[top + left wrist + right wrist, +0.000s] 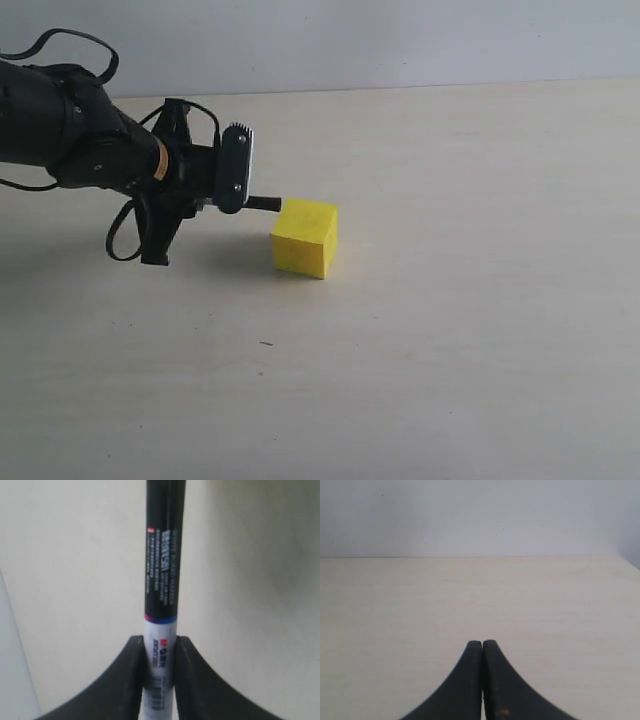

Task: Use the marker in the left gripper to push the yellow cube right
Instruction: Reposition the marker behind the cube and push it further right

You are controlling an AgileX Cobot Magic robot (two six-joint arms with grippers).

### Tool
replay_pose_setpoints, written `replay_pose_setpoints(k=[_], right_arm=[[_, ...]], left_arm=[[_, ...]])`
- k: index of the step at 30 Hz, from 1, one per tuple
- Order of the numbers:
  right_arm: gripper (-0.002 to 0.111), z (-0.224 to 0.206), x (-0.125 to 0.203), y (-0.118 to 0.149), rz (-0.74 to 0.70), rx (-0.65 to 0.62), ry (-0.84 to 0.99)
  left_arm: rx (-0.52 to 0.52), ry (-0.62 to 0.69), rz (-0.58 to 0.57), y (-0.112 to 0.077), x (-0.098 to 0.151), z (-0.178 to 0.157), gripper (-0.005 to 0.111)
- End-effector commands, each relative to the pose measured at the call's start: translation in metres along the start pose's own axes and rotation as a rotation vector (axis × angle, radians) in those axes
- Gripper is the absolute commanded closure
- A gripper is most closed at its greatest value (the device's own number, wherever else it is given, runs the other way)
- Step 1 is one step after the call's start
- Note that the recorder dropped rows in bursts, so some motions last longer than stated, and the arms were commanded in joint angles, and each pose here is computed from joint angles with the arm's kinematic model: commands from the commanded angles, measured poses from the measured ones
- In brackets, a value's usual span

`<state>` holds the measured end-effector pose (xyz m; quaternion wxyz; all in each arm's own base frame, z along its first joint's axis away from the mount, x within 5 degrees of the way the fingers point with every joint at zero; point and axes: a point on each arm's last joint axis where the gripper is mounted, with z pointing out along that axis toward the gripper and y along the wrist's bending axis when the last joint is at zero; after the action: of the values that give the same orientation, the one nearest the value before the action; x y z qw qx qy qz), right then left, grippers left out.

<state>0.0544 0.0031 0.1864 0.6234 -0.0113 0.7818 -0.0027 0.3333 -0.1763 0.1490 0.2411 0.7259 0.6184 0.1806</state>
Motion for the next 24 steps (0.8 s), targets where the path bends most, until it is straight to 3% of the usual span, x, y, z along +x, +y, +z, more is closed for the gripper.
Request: replay_pose_setpoints(k=[1, 5, 8, 14, 24], right_arm=[[0.108, 0.0, 0.0, -0.001, -0.007, 0.009, -0.011], [0.108, 0.0, 0.0, -0.001, -0.007, 0.009, -0.011], [0.108, 0.0, 0.0, -0.001, -0.007, 0.009, -0.011], [0.108, 0.0, 0.0, -0.001, -0.007, 0.009, -0.011], [0.108, 0.0, 0.0, -0.001, -0.007, 0.009, -0.011]], left_arm=[[0.05, 0.103, -0.041, 0.001, 0.007, -0.004, 0.107], [0.09, 0.172, -0.059, 0.0, 0.02, -0.004, 0.107], [0.068, 0.136, -0.058, 0.001, 0.016, -0.003, 0.107], [0.094, 0.098, 0.069, -0.017, -0.031, -0.013, 0.107], [0.138, 0.181, 0.038, -0.02, -0.021, -0.014, 0.107]])
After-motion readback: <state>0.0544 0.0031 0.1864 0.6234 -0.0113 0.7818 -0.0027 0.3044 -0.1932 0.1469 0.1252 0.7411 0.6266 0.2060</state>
